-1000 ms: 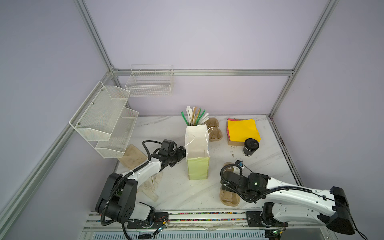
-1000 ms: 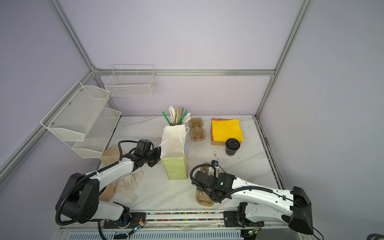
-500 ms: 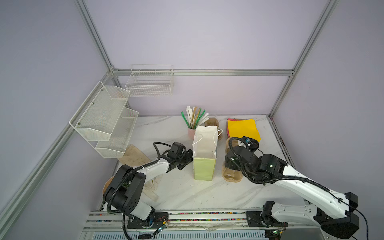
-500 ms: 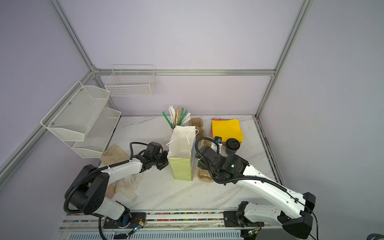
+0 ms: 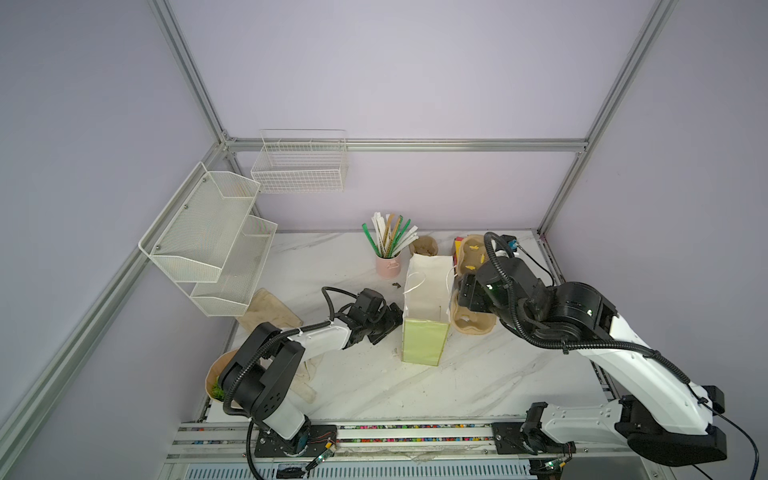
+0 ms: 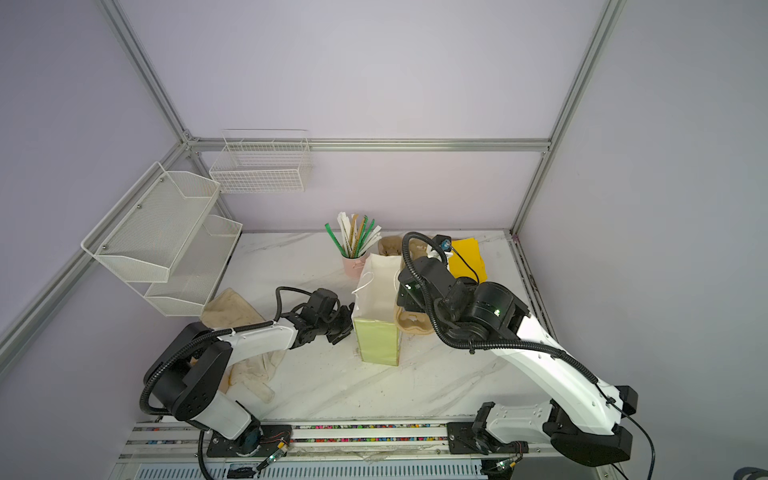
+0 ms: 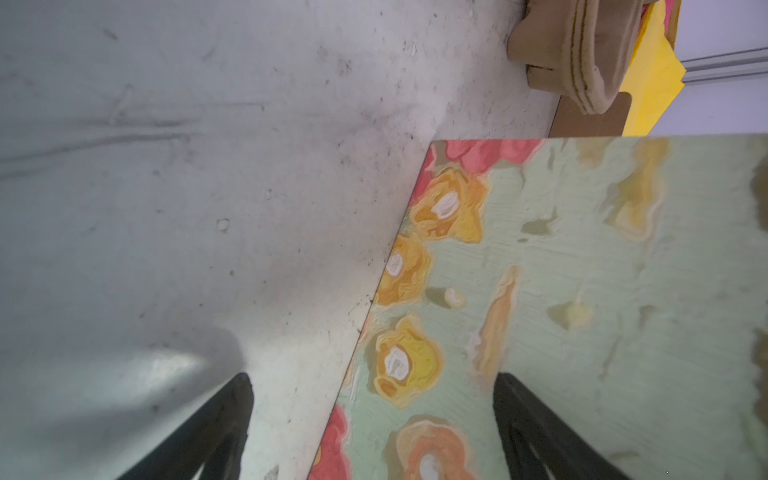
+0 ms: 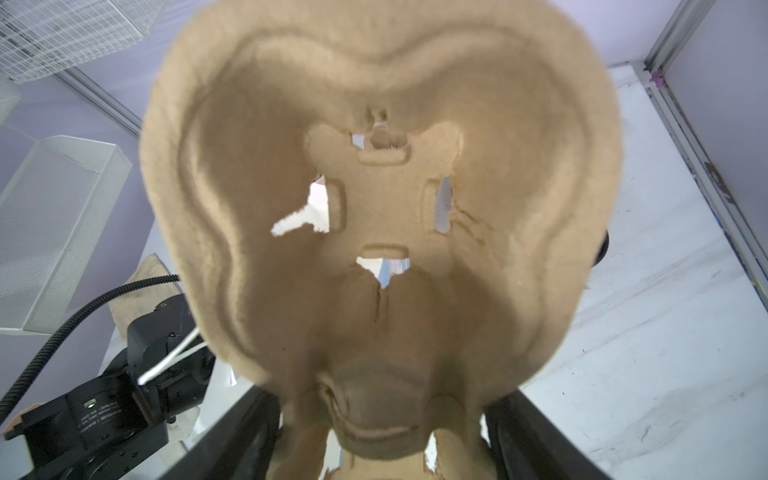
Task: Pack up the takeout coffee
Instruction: 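Lift the pulp carrier with the right gripper and carry it above the bag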
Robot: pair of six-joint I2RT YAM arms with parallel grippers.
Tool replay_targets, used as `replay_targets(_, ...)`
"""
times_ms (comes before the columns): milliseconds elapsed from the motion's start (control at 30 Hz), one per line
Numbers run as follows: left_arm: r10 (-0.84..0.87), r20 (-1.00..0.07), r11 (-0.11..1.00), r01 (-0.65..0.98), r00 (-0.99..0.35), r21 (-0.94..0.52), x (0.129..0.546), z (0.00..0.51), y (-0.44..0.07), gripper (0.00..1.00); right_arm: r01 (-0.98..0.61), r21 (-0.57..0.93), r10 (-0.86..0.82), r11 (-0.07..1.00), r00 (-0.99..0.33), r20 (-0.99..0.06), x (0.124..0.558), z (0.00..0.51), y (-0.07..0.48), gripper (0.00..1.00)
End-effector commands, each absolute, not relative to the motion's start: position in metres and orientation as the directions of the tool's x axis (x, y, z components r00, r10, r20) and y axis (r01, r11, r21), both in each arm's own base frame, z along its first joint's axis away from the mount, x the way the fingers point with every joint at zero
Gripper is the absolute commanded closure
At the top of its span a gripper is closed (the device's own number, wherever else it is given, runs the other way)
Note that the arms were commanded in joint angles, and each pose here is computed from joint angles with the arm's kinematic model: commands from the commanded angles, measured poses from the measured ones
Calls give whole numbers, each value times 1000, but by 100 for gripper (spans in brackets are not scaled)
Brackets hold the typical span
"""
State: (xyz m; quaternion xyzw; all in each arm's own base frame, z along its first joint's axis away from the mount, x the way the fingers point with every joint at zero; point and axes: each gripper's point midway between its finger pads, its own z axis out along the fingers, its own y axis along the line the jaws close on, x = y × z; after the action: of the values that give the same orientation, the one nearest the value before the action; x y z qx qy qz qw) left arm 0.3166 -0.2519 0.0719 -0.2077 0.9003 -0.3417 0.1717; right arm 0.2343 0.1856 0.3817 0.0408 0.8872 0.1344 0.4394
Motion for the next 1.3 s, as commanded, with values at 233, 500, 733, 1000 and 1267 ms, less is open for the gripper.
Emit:
replay_targets(233, -563, -475, 646, -2, -676, -763, 341, 234, -219, 8, -145, 254, 128, 956, -572, -810, 243, 426, 203, 22)
replay_targets(500, -521, -618, 617, 239, -589, -749, 319, 335, -213, 7, -217, 302, 146, 928, -536, -831, 258, 460, 238, 22)
replay_targets(733, -430, -728, 567, 467, -534, -678, 294, 398, -225, 6, -189, 293, 165, 937, -500, -850, 264, 470, 232, 21)
replay_targets(1000, -248, -836, 442, 710, -490, -548, 265, 434, -261, 6, -163, 316, 211, 935, -460, -862, 257, 485, 212, 21)
replay_targets(1267, -48, -916, 486, 792, -398, -370, 249, 421, -272, 10, -150, 332, 236, 931, -444, -864, 253, 491, 201, 22)
